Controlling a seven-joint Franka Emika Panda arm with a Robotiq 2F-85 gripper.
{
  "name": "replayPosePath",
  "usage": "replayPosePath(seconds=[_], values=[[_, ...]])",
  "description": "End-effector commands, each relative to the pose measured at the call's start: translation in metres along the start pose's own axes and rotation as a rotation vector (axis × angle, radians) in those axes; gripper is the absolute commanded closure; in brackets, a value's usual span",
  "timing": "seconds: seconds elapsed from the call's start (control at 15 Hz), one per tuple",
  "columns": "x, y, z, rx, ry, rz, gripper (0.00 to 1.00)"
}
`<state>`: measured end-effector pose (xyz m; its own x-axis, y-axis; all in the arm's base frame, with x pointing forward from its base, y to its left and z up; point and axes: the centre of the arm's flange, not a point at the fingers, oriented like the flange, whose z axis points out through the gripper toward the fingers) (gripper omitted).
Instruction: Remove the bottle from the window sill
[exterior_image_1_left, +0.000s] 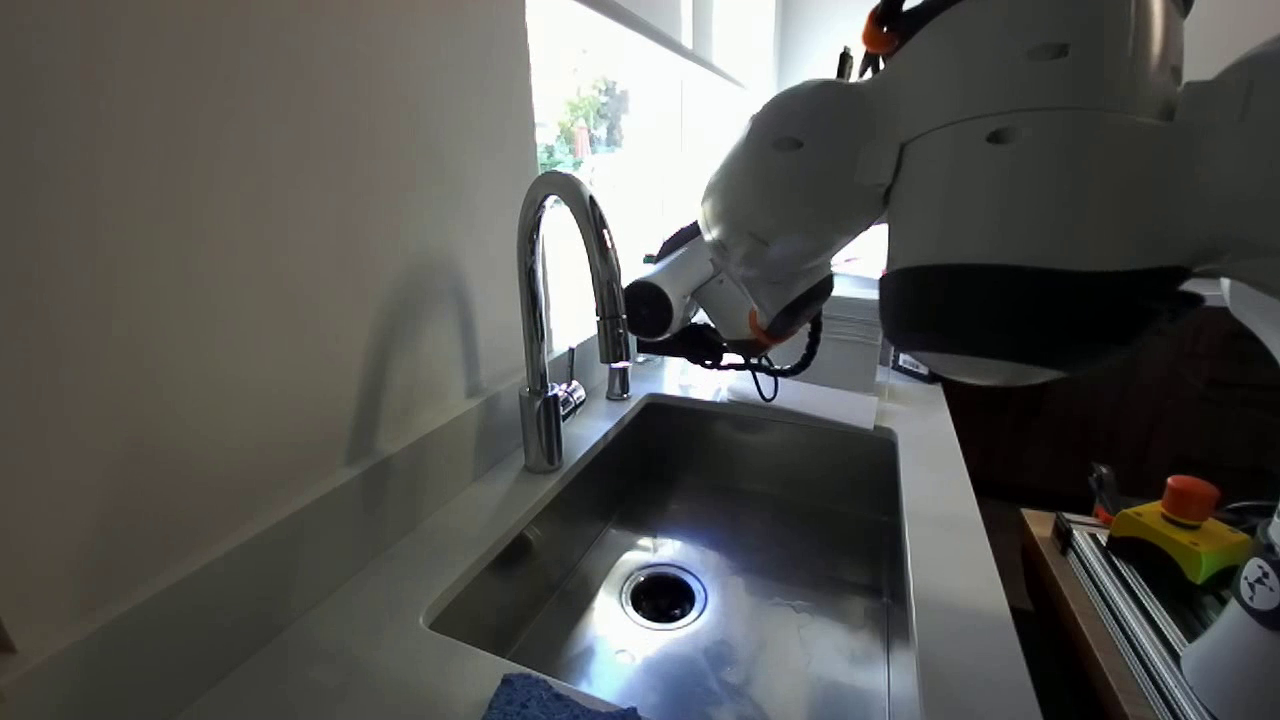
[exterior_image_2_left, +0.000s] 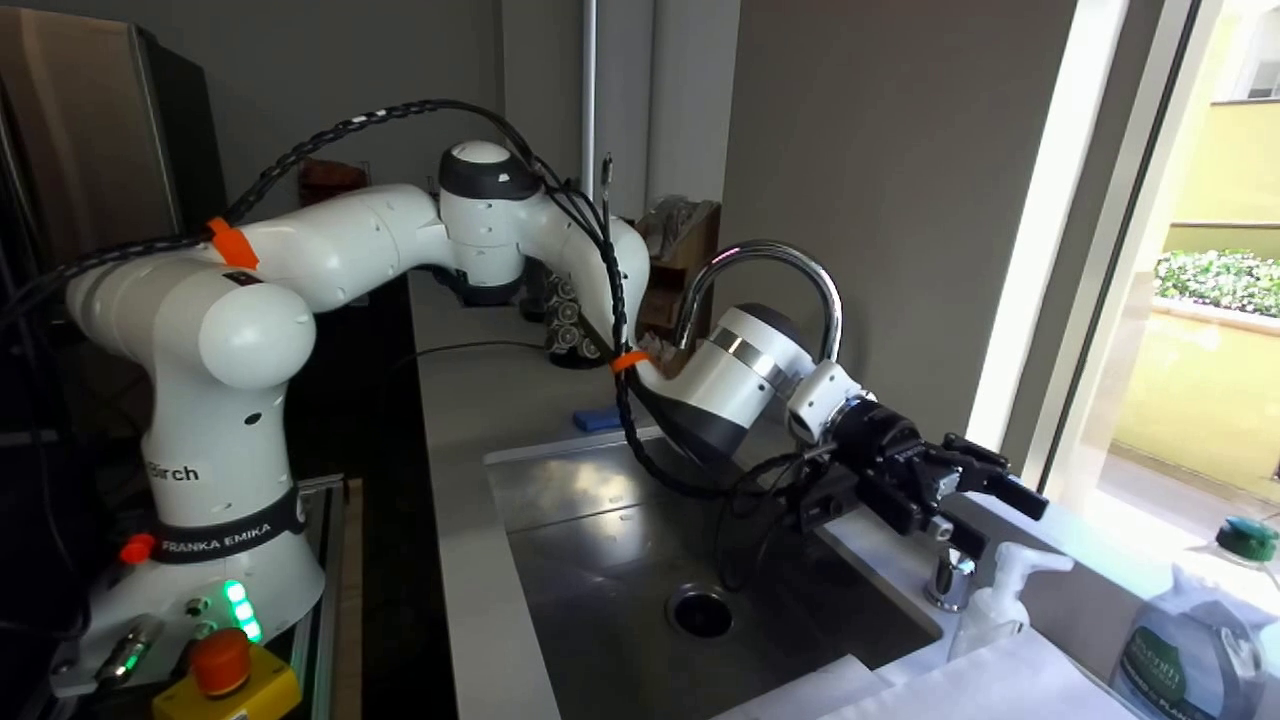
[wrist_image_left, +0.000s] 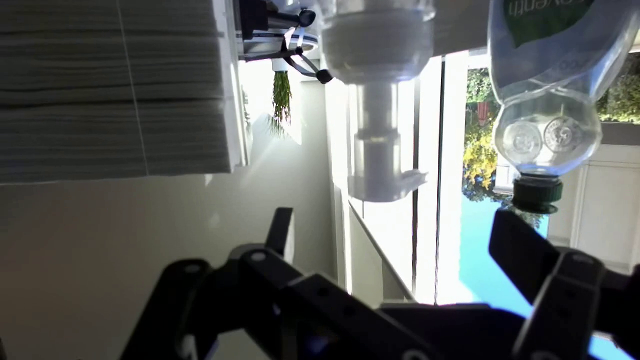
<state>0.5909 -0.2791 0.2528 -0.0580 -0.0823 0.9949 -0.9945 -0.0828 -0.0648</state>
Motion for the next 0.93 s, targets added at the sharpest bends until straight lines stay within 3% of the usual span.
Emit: replayPosePath(seconds=[0.0, 0.13, 0.6, 0.87], values=[[0.045, 0.026, -0.016, 0.043, -0.124, 0.085, 0.00], [0.067, 0.035, -0.018, 0.059, -0.189, 0.128, 0.00], [0.126, 0.056, -0.023, -0.004, -0.373, 0.358, 0.00], [0.148, 0.059, -0.027, 0.039, -0.486, 0.494, 0.00]])
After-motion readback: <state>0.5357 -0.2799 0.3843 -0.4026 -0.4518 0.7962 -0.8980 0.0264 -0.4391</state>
